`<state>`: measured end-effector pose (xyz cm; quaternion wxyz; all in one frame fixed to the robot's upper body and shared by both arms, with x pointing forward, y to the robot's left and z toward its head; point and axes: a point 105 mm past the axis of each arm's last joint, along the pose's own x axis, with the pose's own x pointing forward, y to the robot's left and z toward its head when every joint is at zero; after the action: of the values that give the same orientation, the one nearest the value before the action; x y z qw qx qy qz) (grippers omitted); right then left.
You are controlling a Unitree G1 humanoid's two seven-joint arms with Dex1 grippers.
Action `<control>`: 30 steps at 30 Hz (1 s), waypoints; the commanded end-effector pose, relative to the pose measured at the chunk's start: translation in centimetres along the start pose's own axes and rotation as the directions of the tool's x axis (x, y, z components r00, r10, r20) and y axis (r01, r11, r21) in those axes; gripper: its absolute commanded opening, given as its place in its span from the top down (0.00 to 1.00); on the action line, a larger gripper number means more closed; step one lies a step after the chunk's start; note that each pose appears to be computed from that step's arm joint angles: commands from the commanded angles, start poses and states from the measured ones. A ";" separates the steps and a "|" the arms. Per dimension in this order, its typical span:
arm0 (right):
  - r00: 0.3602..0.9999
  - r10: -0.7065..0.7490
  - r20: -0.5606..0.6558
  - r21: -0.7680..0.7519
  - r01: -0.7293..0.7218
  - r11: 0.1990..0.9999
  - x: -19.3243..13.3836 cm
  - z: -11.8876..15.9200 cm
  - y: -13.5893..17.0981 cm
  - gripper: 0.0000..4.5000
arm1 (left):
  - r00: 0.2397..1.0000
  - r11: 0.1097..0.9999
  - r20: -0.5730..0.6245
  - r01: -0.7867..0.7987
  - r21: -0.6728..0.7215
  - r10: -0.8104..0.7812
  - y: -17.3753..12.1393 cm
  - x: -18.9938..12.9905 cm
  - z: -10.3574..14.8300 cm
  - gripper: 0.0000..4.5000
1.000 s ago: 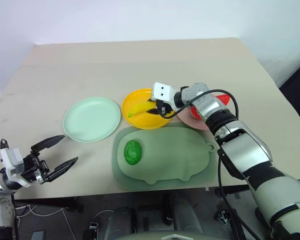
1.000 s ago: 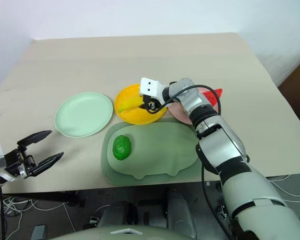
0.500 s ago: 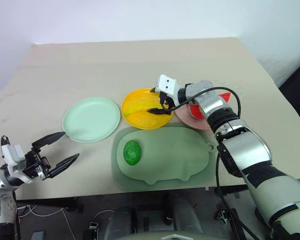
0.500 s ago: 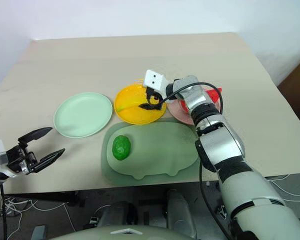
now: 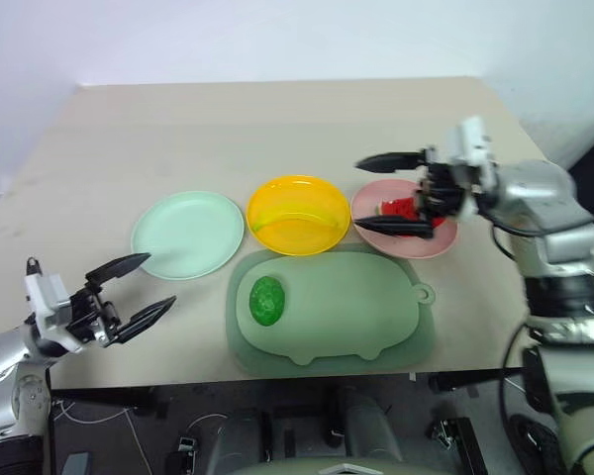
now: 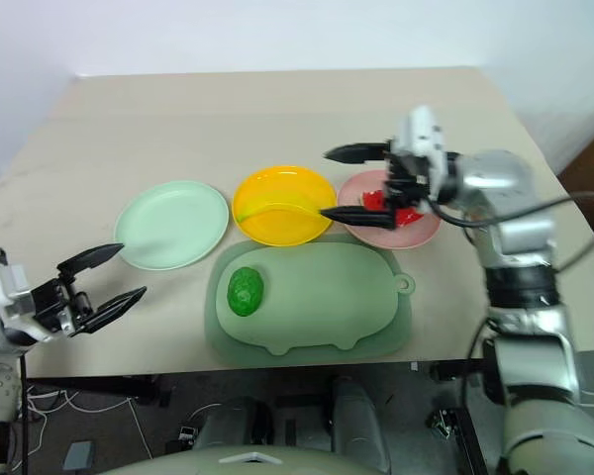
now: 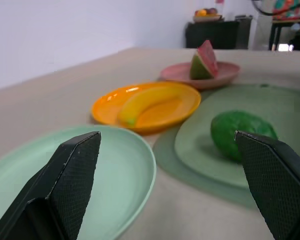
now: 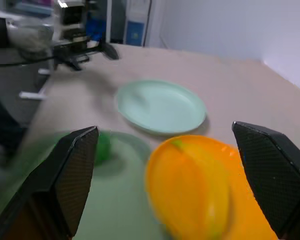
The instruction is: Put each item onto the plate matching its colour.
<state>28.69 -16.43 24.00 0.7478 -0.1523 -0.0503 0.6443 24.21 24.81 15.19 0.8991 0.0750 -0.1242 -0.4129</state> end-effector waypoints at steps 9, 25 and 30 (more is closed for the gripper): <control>0.990 -0.039 -0.134 0.120 0.055 0.991 -6.6 -2.9 5.3 0.00 | 0.987 0.984 -0.136 -0.104 -0.142 0.085 -2.3 4.6 2.4 0.00; 0.969 -0.189 -0.157 0.106 0.207 0.973 -7.9 -6.1 5.8 0.00 | 0.934 0.918 -0.348 -0.210 -0.336 0.086 -6.4 9.9 0.2 0.00; 0.966 -0.209 -0.152 0.119 0.227 0.966 -7.5 -6.5 6.0 0.00 | 0.899 0.924 -0.426 -0.241 -0.298 0.098 -7.1 11.5 -0.8 0.00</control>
<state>23.69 -24.64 16.28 0.8272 -0.1327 0.0478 0.5440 26.66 12.03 14.34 0.9355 -0.0333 0.1335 -0.3254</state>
